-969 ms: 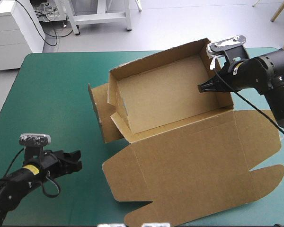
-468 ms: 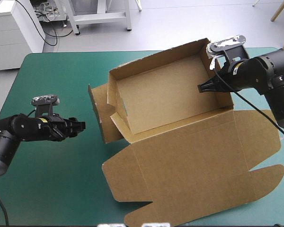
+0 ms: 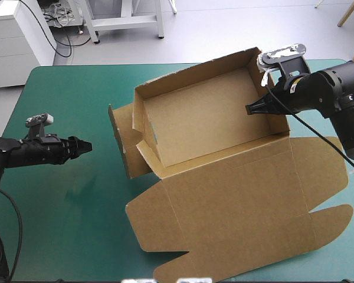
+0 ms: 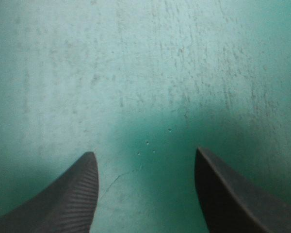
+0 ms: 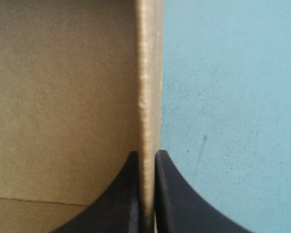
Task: Fold the box
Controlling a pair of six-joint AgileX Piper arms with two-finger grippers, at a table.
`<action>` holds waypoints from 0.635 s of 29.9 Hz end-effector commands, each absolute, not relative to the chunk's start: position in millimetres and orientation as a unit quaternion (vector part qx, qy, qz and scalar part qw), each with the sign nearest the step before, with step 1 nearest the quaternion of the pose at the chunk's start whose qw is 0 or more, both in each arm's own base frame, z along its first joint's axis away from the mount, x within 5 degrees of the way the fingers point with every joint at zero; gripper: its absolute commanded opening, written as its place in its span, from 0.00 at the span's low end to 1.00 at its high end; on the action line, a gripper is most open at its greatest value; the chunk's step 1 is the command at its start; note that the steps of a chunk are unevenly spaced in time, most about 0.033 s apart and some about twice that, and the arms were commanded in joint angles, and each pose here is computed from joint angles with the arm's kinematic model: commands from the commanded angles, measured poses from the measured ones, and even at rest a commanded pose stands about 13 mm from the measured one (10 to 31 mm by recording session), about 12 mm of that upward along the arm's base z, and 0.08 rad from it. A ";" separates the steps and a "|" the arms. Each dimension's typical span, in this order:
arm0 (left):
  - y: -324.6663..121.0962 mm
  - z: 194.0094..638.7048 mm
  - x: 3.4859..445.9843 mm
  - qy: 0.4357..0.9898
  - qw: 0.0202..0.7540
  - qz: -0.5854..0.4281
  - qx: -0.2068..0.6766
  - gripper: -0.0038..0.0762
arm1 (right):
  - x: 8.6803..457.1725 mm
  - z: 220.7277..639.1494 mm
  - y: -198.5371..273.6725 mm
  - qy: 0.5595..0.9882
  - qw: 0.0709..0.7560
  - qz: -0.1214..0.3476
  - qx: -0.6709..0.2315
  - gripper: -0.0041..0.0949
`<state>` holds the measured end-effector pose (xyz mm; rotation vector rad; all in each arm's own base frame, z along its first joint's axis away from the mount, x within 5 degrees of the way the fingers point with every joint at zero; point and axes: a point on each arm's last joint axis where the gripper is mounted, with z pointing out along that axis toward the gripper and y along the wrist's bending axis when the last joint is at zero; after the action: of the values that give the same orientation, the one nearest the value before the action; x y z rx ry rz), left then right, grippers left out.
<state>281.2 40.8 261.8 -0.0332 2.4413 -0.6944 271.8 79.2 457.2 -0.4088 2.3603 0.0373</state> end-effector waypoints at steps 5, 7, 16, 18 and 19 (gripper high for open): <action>26.0 254.7 293.3 0.834 0.395 -0.385 -0.005 0.57 | 264.1 485.8 83.7 0.878 0.450 0.077 -0.145 0.02; 23.0 253.3 291.3 0.821 0.407 -0.401 0.006 0.57 | 267.0 483.7 86.2 0.879 0.447 0.087 -0.144 0.02; 10.3 268.2 282.7 0.762 0.422 -0.487 0.068 0.57 | 294.2 462.1 95.2 0.891 0.421 0.087 -0.145 0.02; 8.4 272.1 281.9 0.747 0.426 -0.505 0.071 0.57 | 301.7 454.7 97.6 0.896 0.410 0.087 -0.144 0.02; 6.9 274.5 281.3 0.745 0.429 -0.506 0.071 0.57 | 305.5 450.8 99.0 0.899 0.404 0.087 -0.145 0.02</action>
<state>286.3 15.6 245.0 0.1146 2.0347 -1.1444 305.1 99.2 433.6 -0.4029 2.3717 0.1785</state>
